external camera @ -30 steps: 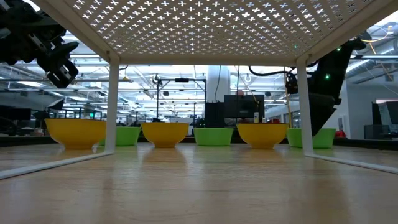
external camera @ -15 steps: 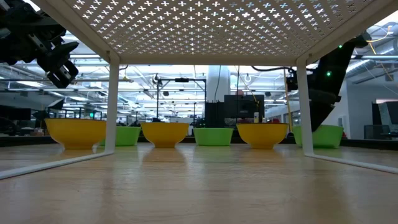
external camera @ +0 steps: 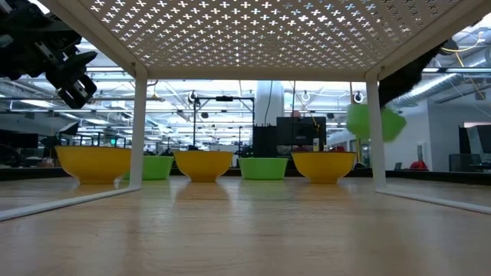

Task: Pick & Place Mini bowls
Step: Put the right green bowl on the shelf

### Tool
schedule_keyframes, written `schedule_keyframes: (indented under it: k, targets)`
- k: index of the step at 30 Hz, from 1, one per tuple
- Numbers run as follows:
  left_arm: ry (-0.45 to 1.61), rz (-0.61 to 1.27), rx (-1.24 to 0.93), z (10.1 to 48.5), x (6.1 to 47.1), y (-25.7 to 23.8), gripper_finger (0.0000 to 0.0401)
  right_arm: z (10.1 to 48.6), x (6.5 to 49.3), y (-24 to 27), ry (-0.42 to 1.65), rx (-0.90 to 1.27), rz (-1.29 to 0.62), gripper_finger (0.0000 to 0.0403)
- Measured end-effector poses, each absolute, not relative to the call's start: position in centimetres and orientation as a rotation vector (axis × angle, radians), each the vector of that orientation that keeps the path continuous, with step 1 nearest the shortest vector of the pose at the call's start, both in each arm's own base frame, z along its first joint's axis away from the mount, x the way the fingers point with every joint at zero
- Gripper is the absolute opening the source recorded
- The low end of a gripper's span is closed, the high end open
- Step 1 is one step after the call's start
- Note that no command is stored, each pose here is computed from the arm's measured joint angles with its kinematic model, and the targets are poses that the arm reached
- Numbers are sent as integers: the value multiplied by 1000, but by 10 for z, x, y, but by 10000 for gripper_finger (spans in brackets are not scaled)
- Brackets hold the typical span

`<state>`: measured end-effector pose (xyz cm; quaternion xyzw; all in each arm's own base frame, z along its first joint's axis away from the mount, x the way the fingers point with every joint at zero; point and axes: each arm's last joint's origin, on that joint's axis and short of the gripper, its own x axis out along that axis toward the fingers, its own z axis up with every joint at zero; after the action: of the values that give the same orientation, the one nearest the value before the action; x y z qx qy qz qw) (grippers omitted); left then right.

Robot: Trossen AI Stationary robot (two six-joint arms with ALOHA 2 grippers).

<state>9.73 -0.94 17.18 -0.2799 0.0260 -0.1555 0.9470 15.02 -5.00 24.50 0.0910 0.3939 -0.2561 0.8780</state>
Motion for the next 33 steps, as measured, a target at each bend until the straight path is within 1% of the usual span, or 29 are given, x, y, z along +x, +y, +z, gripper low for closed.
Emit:
schedule_keyframes:
  k: [8,14,19,24,29,33]
  targets:
    - [53,-317,-570,172,97,-9,166,312,161,-6,623,125,-298,1]
    - [53,-317,-570,172,97,-9,166,342,187,44,640,-11,-162,1]
    - [53,-317,-570,172,97,-9,166,354,215,94,732,-134,-43,0]
    - [53,-317,-570,172,97,-9,166,356,237,144,854,-257,56,0]
    - [53,-317,-570,172,97,-9,166,344,241,182,994,-423,137,0]
    - [52,-317,-570,172,97,-9,166,335,241,197,1023,-442,153,0]
